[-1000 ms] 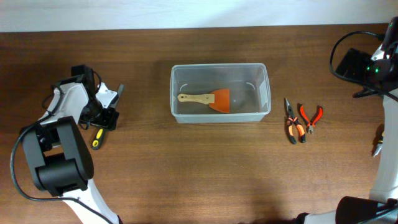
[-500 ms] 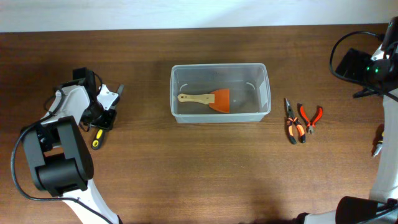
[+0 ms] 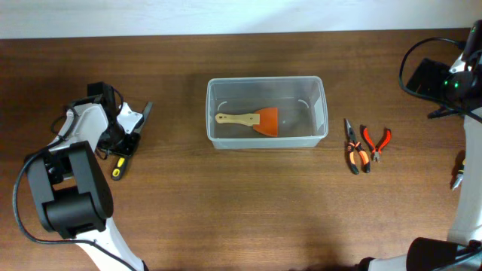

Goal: Pack container
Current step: 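Grasp the yellow-black file with the left gripper, then carry the file with left gripper and drop it into container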

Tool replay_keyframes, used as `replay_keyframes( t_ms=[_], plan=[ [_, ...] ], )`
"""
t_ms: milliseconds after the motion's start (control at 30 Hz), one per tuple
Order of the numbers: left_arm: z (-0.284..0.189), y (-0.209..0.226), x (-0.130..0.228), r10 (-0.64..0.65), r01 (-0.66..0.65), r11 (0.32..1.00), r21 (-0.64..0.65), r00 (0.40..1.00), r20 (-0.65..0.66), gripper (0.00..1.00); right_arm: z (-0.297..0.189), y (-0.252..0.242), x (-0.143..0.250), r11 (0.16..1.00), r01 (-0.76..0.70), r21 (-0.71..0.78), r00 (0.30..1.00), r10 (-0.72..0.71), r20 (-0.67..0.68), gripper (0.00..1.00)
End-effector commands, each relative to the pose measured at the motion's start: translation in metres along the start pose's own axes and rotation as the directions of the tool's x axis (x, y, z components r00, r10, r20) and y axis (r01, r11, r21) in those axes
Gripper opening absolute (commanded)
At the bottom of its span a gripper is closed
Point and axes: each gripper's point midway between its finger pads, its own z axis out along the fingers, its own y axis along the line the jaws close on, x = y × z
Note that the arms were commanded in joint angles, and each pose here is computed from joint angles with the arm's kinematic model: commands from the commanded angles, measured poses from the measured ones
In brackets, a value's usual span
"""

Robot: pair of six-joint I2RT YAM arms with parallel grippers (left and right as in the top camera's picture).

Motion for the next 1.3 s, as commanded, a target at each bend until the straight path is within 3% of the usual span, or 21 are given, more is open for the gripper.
replay_keyframes(
  t_ms=[0, 167, 433, 567, 667, 767, 833, 933, 1067, 1133, 1267],
  plan=[
    [-0.005, 0.003, -0.006, -0.006, 0.006, 1.000, 0.002, 1.000, 0.006, 0.02, 0.001, -0.004, -0.002, 1.000, -0.016, 0.017, 1.000, 0.016, 0.006, 0.99],
    [-0.048, 0.008, -0.025, 0.009, -0.007, 0.999, -0.033, 0.998, 0.066, 0.02, 0.001, -0.004, -0.002, 1.000, -0.016, 0.017, 1.000, 0.016, 0.006, 0.99],
    [-0.159, -0.012, -0.075, 0.122, -0.086, 0.986, -0.143, 0.957, 0.265, 0.02, 0.001, -0.004, -0.002, 1.000, -0.016, 0.017, 1.000, 0.016, 0.006, 0.99],
    [-0.219, -0.050, -0.101, 0.232, -0.162, 0.965, -0.206, 0.895, 0.380, 0.02, 0.001, -0.004, -0.002, 1.000, -0.016, 0.017, 1.000, 0.016, 0.006, 0.99],
    [-0.251, -0.095, -0.119, 0.381, -0.291, 0.920, -0.261, 0.815, 0.436, 0.02, 0.001, -0.004, -0.002, 1.000, -0.016, 0.017, 1.000, 0.016, 0.006, 0.99],
    [-0.264, -0.151, -0.129, 0.597, -0.489, 0.802, -0.342, 0.682, 0.423, 0.02, 0.001, -0.004, -0.002, 1.000, -0.016, 0.017, 1.000, 0.016, 0.006, 0.99],
    [-0.263, -0.193, -0.130, 0.763, -0.651, 0.646, -0.398, 0.535, 0.363, 0.02, 0.001, -0.004, -0.002, 1.000, -0.016, 0.017, 1.000, 0.016, 0.006, 0.99],
    [-0.254, -0.247, -0.130, 0.906, -0.794, 0.416, -0.443, 0.318, 0.280, 0.02, 0.001, -0.004, -0.002, 1.000, -0.016, 0.017, 1.000, 0.016, 0.006, 0.99],
    [-0.231, -0.289, -0.130, 0.982, -0.878, 0.160, -0.452, 0.097, 0.159, 0.02, 0.001, -0.004, -0.002, 1.000, -0.016, 0.017, 1.000, 0.016, 0.006, 0.99],
    [-0.215, -0.296, -0.137, 0.991, -0.890, 0.112, -0.443, 0.066, 0.119, 0.02, 0.001, -0.004, -0.002, 1.000, -0.016, 0.017, 1.000, 0.016, 0.006, 0.99],
    [-0.180, -0.297, -0.159, 0.992, -0.896, 0.115, -0.429, 0.083, 0.093, 0.02, 0.001, -0.004, -0.002, 1.000, -0.016, 0.017, 1.000, 0.016, 0.006, 0.99]
  ],
)
